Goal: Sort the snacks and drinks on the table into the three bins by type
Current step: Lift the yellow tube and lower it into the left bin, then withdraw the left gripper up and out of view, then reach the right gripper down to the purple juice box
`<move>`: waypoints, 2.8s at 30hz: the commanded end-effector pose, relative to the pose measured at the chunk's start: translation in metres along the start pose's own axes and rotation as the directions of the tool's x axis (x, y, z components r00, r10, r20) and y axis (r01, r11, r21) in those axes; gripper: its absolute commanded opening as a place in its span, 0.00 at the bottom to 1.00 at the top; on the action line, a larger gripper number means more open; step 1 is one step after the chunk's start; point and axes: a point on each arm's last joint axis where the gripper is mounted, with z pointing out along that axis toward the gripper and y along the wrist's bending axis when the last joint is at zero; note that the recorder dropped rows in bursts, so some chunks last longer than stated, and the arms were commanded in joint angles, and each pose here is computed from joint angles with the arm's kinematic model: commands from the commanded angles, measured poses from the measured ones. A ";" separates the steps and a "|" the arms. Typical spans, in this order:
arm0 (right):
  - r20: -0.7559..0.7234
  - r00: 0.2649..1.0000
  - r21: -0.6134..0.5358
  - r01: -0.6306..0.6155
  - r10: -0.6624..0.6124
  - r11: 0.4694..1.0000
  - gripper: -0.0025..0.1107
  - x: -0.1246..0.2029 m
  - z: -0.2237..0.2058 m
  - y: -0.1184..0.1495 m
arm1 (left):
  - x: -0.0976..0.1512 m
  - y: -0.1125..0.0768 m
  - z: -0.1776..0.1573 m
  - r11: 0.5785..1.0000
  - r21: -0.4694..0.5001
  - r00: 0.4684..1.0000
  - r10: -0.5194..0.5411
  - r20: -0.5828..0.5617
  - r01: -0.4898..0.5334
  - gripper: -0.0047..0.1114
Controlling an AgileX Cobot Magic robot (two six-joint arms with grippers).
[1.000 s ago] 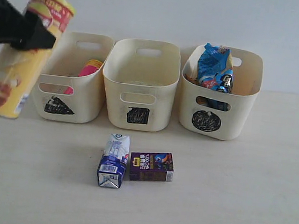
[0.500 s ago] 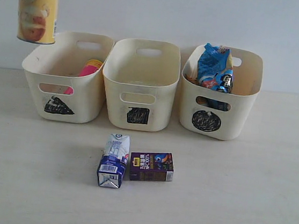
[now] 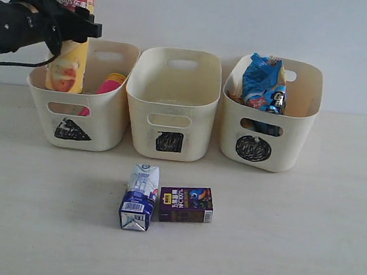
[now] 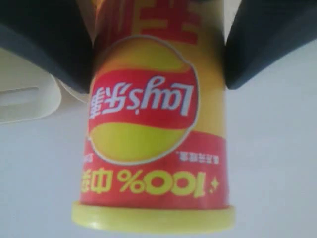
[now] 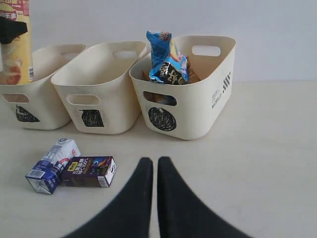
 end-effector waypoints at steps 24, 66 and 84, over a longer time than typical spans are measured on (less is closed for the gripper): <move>-0.010 1.000 0.000 0.003 -0.003 1.000 0.03 0.002 0.001 0.000 | -0.066 0.004 -0.036 0.991 0.083 0.993 -0.096 -0.074 0.102 0.30; -0.023 0.998 -0.025 -0.055 0.054 0.998 0.03 0.002 0.003 0.002 | 0.026 0.022 -0.403 0.931 0.156 0.902 -0.360 0.237 0.330 0.08; -0.522 0.827 -0.242 0.088 -0.206 0.966 0.03 -0.072 0.106 0.035 | 0.090 0.017 -0.384 0.931 0.114 0.932 -0.356 0.068 0.347 0.08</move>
